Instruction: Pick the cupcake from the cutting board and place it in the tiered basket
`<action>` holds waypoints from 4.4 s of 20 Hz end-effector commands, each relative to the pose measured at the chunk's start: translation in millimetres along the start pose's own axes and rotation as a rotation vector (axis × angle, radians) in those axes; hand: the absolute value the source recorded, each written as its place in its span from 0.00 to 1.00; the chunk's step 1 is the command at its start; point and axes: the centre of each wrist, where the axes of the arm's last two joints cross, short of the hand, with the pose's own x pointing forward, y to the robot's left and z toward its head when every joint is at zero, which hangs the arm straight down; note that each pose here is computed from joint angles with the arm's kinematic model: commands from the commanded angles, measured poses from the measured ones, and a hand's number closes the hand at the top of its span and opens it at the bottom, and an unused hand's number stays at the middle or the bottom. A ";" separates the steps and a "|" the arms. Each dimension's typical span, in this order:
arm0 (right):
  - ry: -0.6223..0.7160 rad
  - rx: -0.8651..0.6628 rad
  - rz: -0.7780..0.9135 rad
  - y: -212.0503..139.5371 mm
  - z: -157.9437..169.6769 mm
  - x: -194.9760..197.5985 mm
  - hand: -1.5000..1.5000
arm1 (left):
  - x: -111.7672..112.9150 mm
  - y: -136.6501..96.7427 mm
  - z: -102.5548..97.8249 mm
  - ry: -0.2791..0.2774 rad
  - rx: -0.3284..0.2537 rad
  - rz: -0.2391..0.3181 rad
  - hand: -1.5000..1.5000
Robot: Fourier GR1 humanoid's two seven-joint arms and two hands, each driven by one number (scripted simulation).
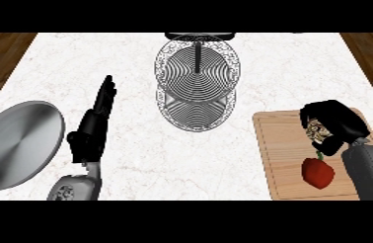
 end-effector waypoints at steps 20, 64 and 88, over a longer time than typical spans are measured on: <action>0.221 -0.304 0.199 -95.9 32.1 342.9 1.00 | -1.3 3.8 -4.1 0.008 -0.011 -0.001 0.50; 0.389 -0.351 -0.362 -248.5 -63.2 315.8 0.00 | -4.2 2.1 -6.4 -0.008 0.003 0.006 0.50; 0.527 -0.755 -0.965 -203.9 95.8 132.7 0.00 | -4.9 15.2 4.8 0.010 0.035 0.013 0.50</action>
